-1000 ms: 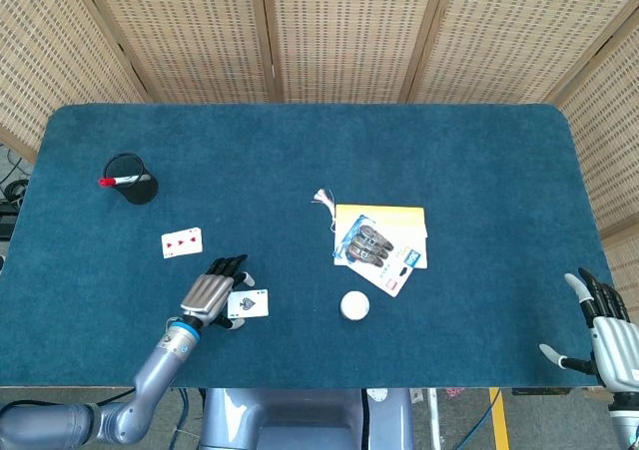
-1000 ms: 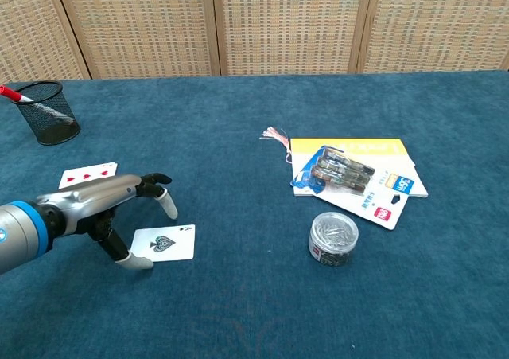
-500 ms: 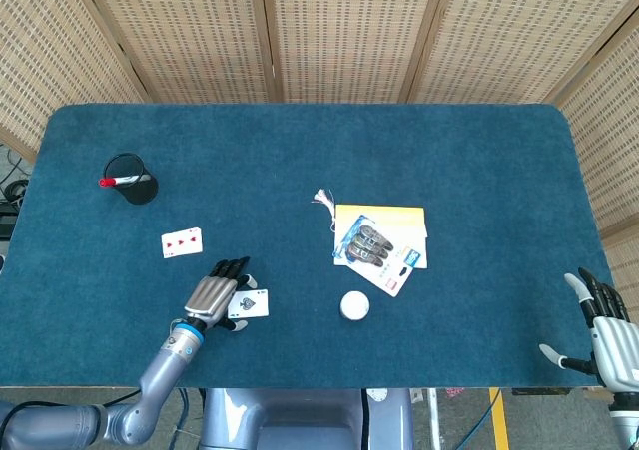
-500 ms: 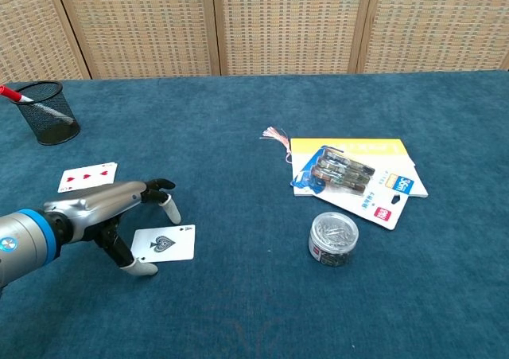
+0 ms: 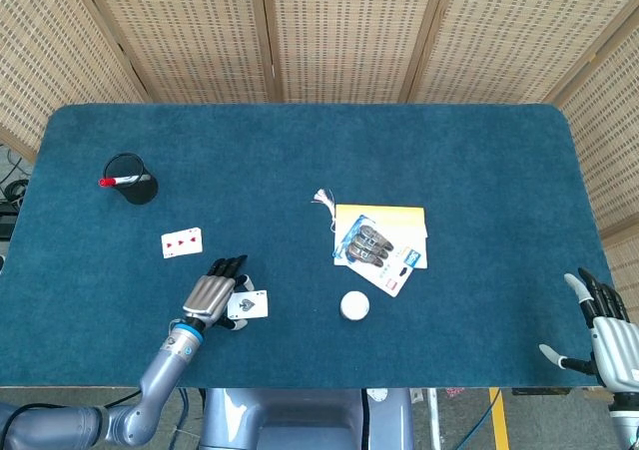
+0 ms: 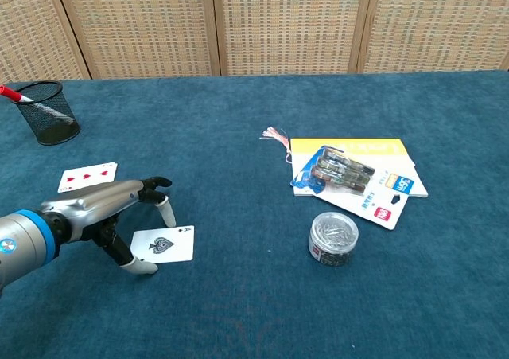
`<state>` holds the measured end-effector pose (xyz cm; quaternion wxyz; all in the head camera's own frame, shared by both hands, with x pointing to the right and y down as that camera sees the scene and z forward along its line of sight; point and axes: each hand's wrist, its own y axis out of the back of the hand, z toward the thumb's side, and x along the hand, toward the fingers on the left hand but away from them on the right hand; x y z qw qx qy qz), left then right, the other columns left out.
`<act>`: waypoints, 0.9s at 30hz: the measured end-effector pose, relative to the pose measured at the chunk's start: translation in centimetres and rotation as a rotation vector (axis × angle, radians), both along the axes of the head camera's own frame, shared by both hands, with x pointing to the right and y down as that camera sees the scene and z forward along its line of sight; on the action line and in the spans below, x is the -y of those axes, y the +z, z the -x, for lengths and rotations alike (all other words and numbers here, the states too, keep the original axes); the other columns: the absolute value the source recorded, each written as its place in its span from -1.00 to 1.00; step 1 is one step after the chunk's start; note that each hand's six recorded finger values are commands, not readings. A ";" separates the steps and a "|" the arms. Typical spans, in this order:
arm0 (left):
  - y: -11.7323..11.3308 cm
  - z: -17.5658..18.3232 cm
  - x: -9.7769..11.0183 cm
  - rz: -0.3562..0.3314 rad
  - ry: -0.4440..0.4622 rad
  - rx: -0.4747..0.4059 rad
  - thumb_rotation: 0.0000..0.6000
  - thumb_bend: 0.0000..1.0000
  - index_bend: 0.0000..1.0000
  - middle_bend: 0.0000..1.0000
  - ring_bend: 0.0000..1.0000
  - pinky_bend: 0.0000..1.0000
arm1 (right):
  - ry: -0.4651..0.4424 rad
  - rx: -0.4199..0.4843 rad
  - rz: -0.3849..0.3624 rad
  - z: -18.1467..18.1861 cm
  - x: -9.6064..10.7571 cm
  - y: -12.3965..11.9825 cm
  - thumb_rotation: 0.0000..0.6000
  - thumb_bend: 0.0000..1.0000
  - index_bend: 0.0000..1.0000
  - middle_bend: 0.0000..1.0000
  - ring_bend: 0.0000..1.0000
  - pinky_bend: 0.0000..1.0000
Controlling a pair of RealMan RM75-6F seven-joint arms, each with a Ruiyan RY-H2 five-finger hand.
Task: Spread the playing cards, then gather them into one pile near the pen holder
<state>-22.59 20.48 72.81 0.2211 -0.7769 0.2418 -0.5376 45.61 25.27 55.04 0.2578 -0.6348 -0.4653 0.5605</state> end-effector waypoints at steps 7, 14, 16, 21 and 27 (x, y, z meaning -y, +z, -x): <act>0.0 0.2 0.3 -0.006 0.004 0.011 1.00 -0.55 0.20 -1.00 -1.00 -1.00 | -0.001 -0.001 0.001 0.0 0.0 0.0 1.00 -0.69 -0.88 -1.00 -1.00 -1.00; -0.1 0.3 0.5 -0.015 0.007 0.017 1.00 -0.55 0.21 -1.00 -1.00 -1.00 | 0.000 -0.001 0.002 0.0 0.0 0.0 1.00 -0.68 -0.88 -1.00 -1.00 -1.00; -0.1 0.3 0.6 -0.017 0.005 0.018 1.00 -0.55 0.21 -1.00 -1.00 -1.00 | 0.000 -0.001 0.002 0.0 0.0 0.0 1.00 -0.68 -0.88 -1.00 -1.00 -1.00; -0.3 0.5 0.9 -0.026 0.002 0.021 1.00 -0.55 0.21 -1.00 -1.00 -1.00 | -0.001 -0.001 0.003 0.0 0.0 0.0 1.00 -0.68 -0.88 -1.00 -1.00 -1.00; -0.6 1.1 1.6 -0.042 0.010 0.030 1.00 -0.56 0.21 -1.00 -1.00 -1.00 | -0.001 -0.001 0.004 0.0 0.0 0.0 1.00 -0.68 -0.88 -1.00 -1.00 -1.00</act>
